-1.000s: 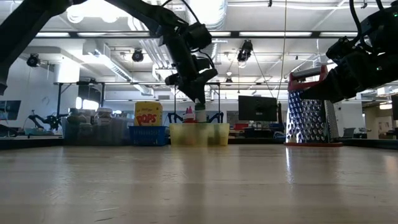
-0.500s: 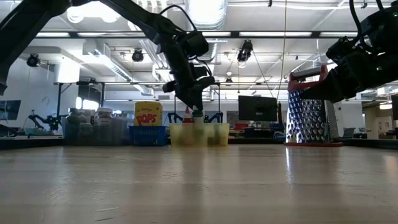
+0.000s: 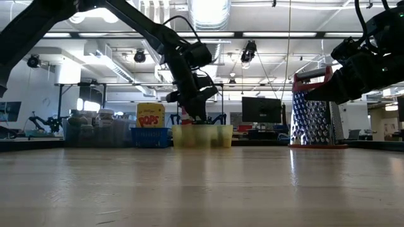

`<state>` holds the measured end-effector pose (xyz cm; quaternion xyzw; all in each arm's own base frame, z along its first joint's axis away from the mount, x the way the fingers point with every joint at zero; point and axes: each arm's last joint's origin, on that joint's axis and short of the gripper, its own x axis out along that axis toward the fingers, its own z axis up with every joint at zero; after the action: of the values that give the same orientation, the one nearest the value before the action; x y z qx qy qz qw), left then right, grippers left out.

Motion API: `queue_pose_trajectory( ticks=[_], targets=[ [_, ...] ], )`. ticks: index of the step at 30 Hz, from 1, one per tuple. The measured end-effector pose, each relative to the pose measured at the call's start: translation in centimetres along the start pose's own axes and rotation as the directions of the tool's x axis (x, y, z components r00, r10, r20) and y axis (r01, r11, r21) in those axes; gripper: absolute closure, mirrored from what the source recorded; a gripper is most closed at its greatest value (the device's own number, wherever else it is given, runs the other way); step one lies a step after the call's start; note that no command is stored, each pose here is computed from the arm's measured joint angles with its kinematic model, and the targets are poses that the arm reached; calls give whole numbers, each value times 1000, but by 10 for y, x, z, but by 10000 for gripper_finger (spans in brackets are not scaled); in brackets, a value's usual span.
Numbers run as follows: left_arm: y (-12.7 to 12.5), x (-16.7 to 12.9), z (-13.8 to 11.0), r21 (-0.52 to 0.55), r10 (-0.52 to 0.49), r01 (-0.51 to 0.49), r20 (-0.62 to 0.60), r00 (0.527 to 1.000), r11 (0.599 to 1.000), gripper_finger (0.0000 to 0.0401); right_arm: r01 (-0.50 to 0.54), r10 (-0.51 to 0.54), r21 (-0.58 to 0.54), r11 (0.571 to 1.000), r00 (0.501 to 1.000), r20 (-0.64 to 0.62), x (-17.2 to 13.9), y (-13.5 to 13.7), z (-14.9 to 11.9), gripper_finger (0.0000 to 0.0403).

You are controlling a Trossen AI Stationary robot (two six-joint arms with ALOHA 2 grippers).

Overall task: Pick & Place Kitchen Items
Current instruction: Put the large green food coloring bottle into the yellow bin

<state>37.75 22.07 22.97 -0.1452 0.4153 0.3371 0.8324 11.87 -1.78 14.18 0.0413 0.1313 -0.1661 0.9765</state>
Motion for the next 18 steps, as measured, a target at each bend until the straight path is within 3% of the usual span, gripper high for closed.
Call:
queue_pose_trajectory(
  ticks=[12, 18],
  targets=[
    [-1, 5, -1, 30, -9, 9, -3, 1000, 1000, 274, 0, 0, 0, 1000, 1000, 0, 0, 0, 0, 394],
    [-1, 3, 1, 59, -22, 23, -4, 1000, 998, 253, 0, 0, 0, 1000, 1000, 0, 0, 0, 0, 394]
  ],
)
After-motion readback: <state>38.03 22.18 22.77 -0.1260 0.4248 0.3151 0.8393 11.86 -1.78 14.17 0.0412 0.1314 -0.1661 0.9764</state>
